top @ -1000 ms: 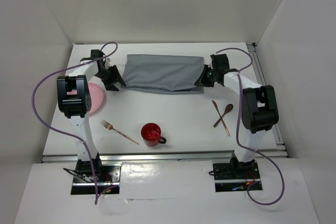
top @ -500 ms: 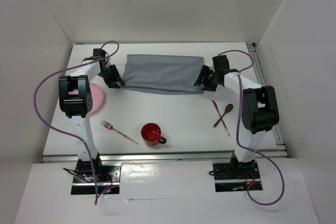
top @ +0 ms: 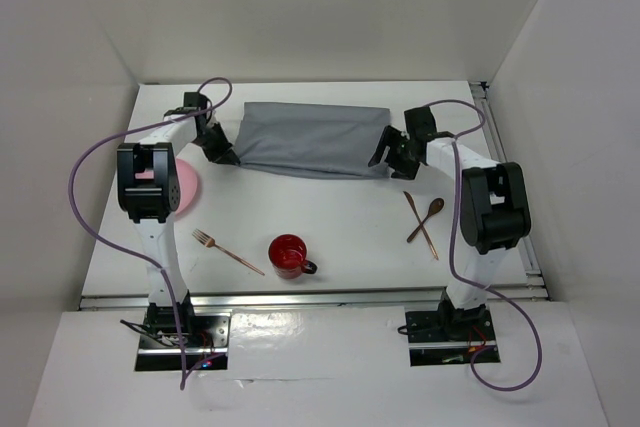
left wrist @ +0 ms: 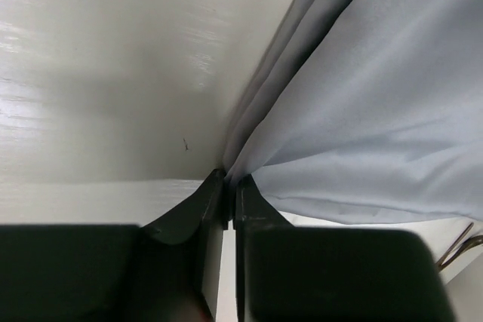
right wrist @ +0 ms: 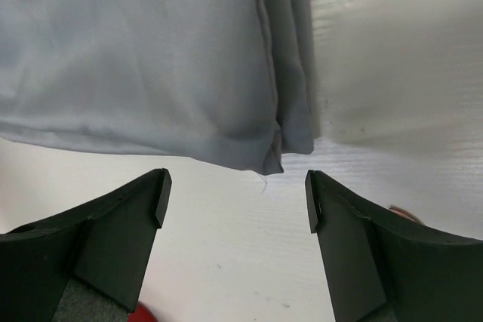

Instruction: Set the dinner table for one person

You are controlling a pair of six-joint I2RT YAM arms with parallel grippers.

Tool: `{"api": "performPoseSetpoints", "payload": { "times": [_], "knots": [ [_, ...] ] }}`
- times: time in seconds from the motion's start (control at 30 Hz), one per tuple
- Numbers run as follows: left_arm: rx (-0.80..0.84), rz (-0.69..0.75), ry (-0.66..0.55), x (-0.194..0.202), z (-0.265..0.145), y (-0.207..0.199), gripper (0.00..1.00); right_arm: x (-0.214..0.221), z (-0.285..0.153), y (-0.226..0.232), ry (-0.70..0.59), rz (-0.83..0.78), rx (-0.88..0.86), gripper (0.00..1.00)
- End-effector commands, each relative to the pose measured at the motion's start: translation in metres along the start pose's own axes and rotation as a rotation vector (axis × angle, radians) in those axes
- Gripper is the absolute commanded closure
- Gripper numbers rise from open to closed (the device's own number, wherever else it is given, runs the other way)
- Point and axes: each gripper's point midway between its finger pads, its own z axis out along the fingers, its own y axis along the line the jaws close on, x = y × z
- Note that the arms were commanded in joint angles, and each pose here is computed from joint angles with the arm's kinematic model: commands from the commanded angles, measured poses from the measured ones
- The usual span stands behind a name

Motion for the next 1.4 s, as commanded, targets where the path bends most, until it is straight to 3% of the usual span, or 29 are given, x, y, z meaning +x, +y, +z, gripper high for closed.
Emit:
{"api": "performPoseSetpoints", "payload": {
  "times": [0.0,0.13,0.3,0.57,0.7,0.77,1.0,1.2,1.37],
  "knots": [
    [-0.069,-0.008,0.042,0.012,0.019,0.018,0.83,0.007,0.008,-0.018,0.026,0.035,0.081,0.16],
    [-0.069,-0.008,0.040,0.010,0.021,0.018,1.00,0.012,0.017,-0.026,0.046,0.049,0.105,0.16],
    [-0.069,0.002,0.041,0.010,0.021,0.018,1.00,0.008,0.027,-0.025,0.021,0.055,0.089,0.20],
    [-0.069,0.002,0.041,0.009,0.019,0.017,1.00,0.002,0.044,-0.032,0.007,0.061,0.097,0.42],
    [-0.055,0.014,0.036,0.007,0.018,0.013,1.00,0.003,0.047,-0.033,0.008,0.061,0.094,0.71],
    [-0.059,0.020,0.044,0.008,0.017,0.015,1.00,-0.005,0.044,-0.030,-0.016,0.045,0.093,0.98],
    [0.034,0.092,-0.111,-0.032,-0.063,-0.038,1.00,-0.066,-0.020,0.009,-0.168,-0.065,0.040,1.00],
    [0.179,0.151,-0.315,-0.082,-0.192,-0.104,1.00,-0.148,-0.128,0.070,-0.395,-0.099,-0.027,1.00],
    [0.306,0.185,-0.445,-0.079,-0.284,-0.125,1.00,-0.164,-0.219,0.101,-0.542,-0.141,-0.120,1.00]
  ]
}}
